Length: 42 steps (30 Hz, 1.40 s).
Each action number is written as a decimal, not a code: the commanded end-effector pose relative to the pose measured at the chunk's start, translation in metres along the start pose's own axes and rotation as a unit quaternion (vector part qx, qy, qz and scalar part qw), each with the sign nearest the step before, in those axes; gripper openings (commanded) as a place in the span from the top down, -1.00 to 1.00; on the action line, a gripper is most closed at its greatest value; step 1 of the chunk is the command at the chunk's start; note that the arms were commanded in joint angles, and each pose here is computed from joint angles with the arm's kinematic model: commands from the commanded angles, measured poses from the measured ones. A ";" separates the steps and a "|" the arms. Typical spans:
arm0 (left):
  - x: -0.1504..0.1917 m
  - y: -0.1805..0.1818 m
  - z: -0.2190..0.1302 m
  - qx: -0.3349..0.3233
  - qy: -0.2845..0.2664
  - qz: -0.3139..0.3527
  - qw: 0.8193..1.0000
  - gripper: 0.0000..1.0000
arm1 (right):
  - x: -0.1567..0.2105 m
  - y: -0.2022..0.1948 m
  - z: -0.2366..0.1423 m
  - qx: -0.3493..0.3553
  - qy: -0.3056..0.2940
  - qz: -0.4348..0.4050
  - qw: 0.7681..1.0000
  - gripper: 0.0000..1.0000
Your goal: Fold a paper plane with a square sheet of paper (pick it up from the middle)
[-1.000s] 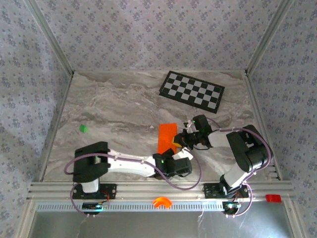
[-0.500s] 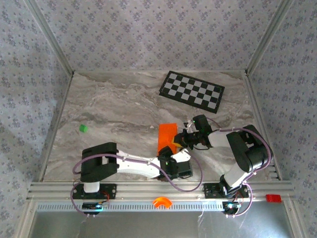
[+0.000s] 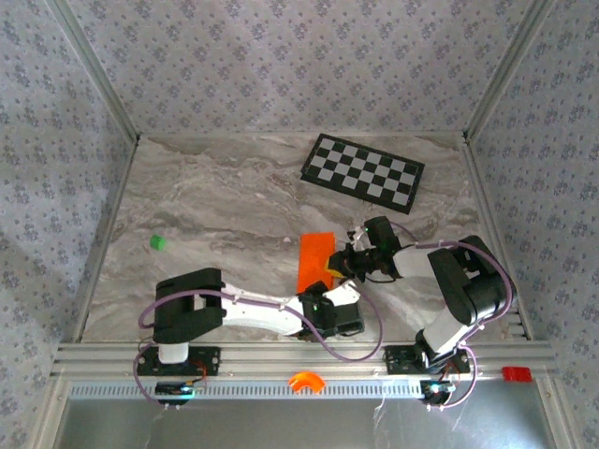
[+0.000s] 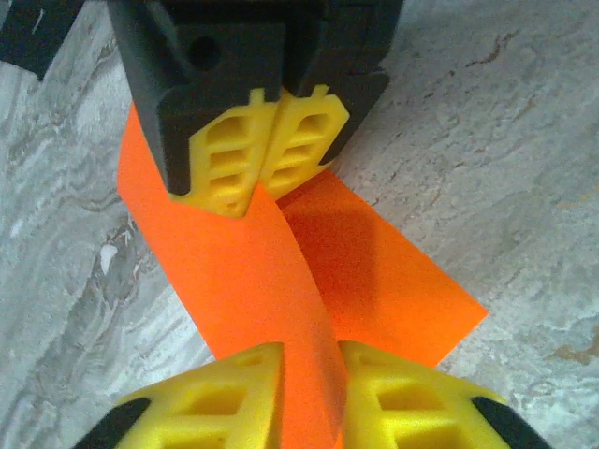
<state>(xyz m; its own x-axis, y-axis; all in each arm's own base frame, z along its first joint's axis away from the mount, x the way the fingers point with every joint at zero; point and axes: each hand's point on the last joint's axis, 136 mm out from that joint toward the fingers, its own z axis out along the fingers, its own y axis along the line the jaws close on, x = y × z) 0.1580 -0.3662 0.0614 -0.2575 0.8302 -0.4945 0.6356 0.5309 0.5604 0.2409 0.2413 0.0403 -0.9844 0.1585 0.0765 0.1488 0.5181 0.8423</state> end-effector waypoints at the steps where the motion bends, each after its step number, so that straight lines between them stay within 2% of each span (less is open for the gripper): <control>1: -0.002 0.003 0.001 -0.011 0.003 0.007 1.000 0.70 | -0.002 0.004 -0.004 0.003 -0.004 0.006 1.000 0.80; 7: -0.004 0.003 0.002 0.008 0.002 -0.008 1.000 1.00 | -0.001 0.004 -0.006 0.004 -0.004 0.004 1.000 0.70; 12: -0.007 0.004 0.001 0.041 -0.003 -0.037 0.999 1.00 | -0.001 0.001 -0.012 0.012 -0.008 0.003 1.000 0.58; 16: -0.008 0.004 0.003 0.089 0.002 -0.079 0.993 1.00 | -0.007 -0.009 -0.031 0.041 -0.036 0.005 0.998 0.30; 18: -0.008 0.002 0.004 0.128 0.010 -0.111 0.986 1.00 | -0.012 -0.018 -0.048 0.068 -0.061 0.005 0.996 0.24; 23: -0.014 -0.003 0.006 0.227 0.023 -0.205 0.952 1.00 | -0.020 -0.043 -0.095 0.147 -0.127 0.013 0.981 0.22; 28: -0.024 -0.003 0.007 0.294 0.038 -0.273 0.915 1.00 | -0.021 -0.049 -0.116 0.161 -0.176 0.001 0.971 0.22; 33: -0.036 -0.008 0.006 0.348 0.039 -0.327 0.878 1.00 | -0.018 -0.047 -0.117 0.152 -0.176 -0.023 0.972 0.24; 39: -0.053 -0.006 0.006 0.386 0.018 -0.399 0.831 0.99 | -0.013 -0.044 -0.114 0.130 -0.165 -0.009 0.978 0.24; 40: -0.056 -0.006 0.006 0.395 0.014 -0.411 0.822 0.99 | -0.012 -0.042 -0.113 0.121 -0.162 0.005 0.979 0.27; 42: -0.058 -0.006 0.008 0.397 0.011 -0.424 0.814 0.98 | -0.011 -0.032 -0.110 0.088 -0.153 -0.010 0.984 0.32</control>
<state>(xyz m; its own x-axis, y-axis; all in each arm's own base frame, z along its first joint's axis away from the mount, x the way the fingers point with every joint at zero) 0.1727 -0.4028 0.0603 -0.8265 0.3168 -0.4653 0.5345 0.7008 -0.4724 0.2444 0.1226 0.0683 -0.9038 0.3963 -0.1618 0.1835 0.7003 0.6899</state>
